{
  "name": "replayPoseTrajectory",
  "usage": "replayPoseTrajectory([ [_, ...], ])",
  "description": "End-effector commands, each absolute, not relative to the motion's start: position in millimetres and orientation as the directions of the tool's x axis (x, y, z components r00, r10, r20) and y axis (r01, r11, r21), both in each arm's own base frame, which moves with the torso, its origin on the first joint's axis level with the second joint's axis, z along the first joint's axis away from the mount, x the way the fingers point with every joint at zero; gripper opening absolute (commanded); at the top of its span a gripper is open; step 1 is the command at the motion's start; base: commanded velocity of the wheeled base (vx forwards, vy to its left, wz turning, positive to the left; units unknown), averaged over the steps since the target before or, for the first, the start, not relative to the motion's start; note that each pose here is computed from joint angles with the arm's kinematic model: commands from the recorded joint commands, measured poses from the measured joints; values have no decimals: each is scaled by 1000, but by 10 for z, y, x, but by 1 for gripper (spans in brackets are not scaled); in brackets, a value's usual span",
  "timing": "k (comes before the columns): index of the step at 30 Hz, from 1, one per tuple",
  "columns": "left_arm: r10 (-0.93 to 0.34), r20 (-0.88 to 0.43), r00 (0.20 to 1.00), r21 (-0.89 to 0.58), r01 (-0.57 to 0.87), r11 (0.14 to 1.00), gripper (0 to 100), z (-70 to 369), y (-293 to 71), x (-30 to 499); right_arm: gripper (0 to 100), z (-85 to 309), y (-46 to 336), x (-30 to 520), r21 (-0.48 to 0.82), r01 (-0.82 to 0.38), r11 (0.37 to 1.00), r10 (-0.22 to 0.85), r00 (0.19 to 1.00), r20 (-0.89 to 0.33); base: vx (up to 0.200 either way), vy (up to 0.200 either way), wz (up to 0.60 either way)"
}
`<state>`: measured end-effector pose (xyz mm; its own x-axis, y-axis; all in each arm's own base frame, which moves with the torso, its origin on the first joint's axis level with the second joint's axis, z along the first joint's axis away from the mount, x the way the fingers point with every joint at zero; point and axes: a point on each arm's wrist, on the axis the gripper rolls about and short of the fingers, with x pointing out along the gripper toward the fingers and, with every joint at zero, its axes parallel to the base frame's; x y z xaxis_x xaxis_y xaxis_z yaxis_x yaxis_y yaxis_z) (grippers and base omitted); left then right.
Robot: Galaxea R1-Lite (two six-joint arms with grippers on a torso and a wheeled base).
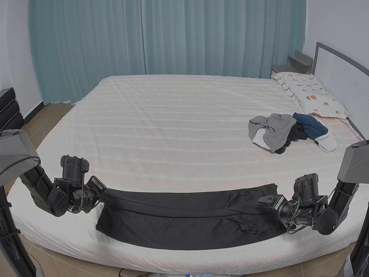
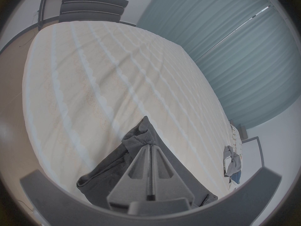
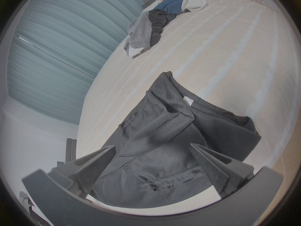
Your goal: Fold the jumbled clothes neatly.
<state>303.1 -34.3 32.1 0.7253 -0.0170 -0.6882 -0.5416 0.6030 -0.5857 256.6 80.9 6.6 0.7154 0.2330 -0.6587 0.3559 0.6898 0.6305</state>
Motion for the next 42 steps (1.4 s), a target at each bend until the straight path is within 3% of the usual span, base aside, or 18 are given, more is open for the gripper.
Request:
replayPoseTrajectory([
  [1, -17, -687, 727, -587, -541, 602, 0, 321, -344, 3031, 100, -79, 838, 2631, 610, 379, 696, 223, 694, -685, 0, 0, 0],
  [13, -17, -688, 726, -586, -542, 602, 0, 319, -344, 3027, 100, -92, 846, 2716, 624, 402, 670, 199, 713, -673, 0, 0, 0],
  [14, -17, -688, 726, -586, -542, 602, 0, 319, -344, 3027, 0, -95, 844, 2717, 622, 405, 671, 192, 715, -672, 0, 0, 0],
  [40, -18, -685, 729, -589, -538, 604, 0, 324, -349, 3033, 0, 7, 809, 2690, 626, 398, 671, 172, 737, -653, 0, 0, 0],
  [41, -18, -685, 729, -589, -538, 604, 0, 324, -349, 3033, 100, -6, 807, 2683, 622, 401, 673, 172, 733, -658, 0, 0, 0],
  [42, -18, -685, 729, -589, -538, 604, 0, 324, -349, 3033, 100, -6, 807, 2683, 622, 401, 673, 172, 733, -658, 0, 0, 0],
])
